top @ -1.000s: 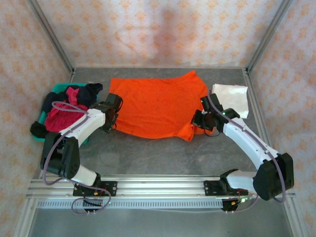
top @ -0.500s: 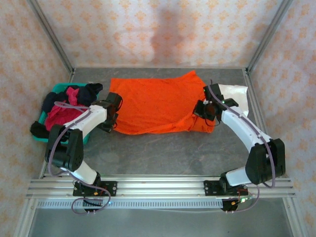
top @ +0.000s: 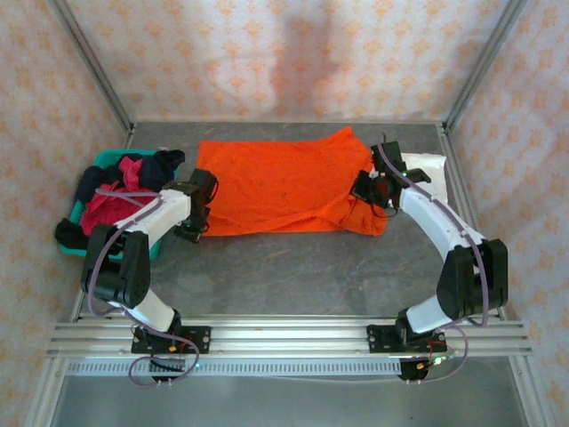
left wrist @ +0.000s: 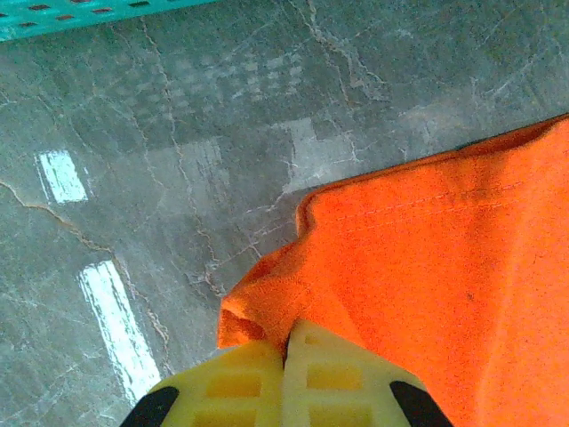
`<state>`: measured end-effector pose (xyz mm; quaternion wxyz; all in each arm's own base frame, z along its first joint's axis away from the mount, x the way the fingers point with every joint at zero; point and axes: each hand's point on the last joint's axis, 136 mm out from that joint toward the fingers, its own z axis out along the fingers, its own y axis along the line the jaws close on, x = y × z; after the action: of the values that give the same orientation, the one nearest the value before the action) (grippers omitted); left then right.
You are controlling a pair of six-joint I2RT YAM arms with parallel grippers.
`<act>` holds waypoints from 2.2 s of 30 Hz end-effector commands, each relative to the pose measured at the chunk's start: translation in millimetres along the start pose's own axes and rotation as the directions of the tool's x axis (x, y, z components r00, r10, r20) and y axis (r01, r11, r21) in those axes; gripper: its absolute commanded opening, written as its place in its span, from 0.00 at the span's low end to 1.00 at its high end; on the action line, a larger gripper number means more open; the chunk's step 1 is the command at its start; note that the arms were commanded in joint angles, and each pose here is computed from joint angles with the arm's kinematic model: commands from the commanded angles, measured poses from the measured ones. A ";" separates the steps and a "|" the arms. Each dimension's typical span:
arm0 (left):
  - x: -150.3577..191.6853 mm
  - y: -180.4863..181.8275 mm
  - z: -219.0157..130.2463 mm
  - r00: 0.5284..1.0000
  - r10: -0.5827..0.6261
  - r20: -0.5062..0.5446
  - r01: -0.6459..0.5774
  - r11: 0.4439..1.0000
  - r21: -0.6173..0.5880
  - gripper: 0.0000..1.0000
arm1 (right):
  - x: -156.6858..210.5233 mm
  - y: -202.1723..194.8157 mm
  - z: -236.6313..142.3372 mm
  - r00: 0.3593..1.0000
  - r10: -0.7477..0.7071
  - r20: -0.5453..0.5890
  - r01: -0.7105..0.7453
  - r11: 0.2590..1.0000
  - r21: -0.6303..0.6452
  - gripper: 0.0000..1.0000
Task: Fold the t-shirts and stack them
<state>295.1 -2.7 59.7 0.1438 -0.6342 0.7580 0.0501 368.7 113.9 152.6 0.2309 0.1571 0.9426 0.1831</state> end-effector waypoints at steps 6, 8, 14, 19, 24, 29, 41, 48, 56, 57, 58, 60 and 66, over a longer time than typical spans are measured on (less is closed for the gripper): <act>-14.7 -7.0 -8.4 0.998 -0.036 0.042 0.038 0.999 -0.029 0.00 | -36.0 8.1 0.3 0.997 -0.013 0.074 0.014 1.000 -0.021 0.00; -15.7 -9.5 -7.7 0.999 -0.033 0.042 0.035 0.999 -0.037 0.00 | -39.9 6.8 3.2 0.997 -0.019 0.071 0.021 1.000 -0.019 0.00; -13.8 -14.6 -2.1 0.999 -0.030 0.037 0.032 0.998 -0.053 0.00 | -46.2 3.4 16.3 0.999 -0.029 0.044 0.029 1.000 -0.007 0.00; -15.6 -18.2 -1.4 0.999 -0.033 0.037 0.035 0.998 -0.055 0.00 | -54.1 2.3 21.5 0.998 -0.047 0.041 0.047 0.999 0.006 0.00; -19.6 -21.2 -1.6 0.999 -0.031 0.037 0.033 0.998 -0.061 0.00 | -62.0 4.2 19.7 0.996 -0.083 0.034 0.082 0.996 0.019 0.00; -22.3 -26.2 -1.5 0.999 -0.031 0.041 0.034 0.998 -0.059 0.00 | -71.5 6.6 18.3 0.994 -0.100 0.044 0.099 0.995 0.024 0.00; -23.6 -45.9 2.4 0.999 -0.008 0.040 0.011 0.997 -0.071 0.00 | -79.1 0.1 37.3 0.995 -0.096 0.028 0.094 0.994 0.061 0.00; -32.7 -63.3 0.8 0.997 0.033 0.070 -0.027 0.996 -0.085 0.00 | -84.7 -7.3 40.4 0.996 -0.084 0.033 0.082 0.994 0.073 0.00; -38.8 -70.6 14.1 0.994 0.060 0.091 -0.049 0.991 -0.127 0.00 | -83.7 -9.8 52.4 0.997 -0.081 0.014 0.080 0.994 0.078 0.00; -39.9 -72.0 14.6 0.994 0.067 0.091 -0.055 0.990 -0.133 0.00 | -83.7 -10.1 53.8 0.997 -0.080 0.011 0.079 0.994 0.078 0.00; -40.8 -73.8 15.2 0.993 0.074 0.091 -0.062 0.989 -0.135 0.00 | -84.2 -10.1 55.0 0.997 -0.080 0.011 0.079 0.994 0.078 0.00; -41.2 -77.6 16.5 0.992 0.088 0.091 -0.075 0.988 -0.137 0.00 | -84.3 -9.4 57.4 0.997 -0.078 0.009 0.077 0.994 0.071 0.00; -39.8 -91.6 21.2 0.990 0.115 0.081 -0.105 0.988 -0.115 0.00 | -82.7 -8.3 63.2 0.998 -0.066 -0.002 0.066 0.996 0.059 0.00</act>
<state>391.7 11.8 55.7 0.1332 -0.6067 0.7768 0.1036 457.9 92.7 121.2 0.2182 0.1337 0.9557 0.1452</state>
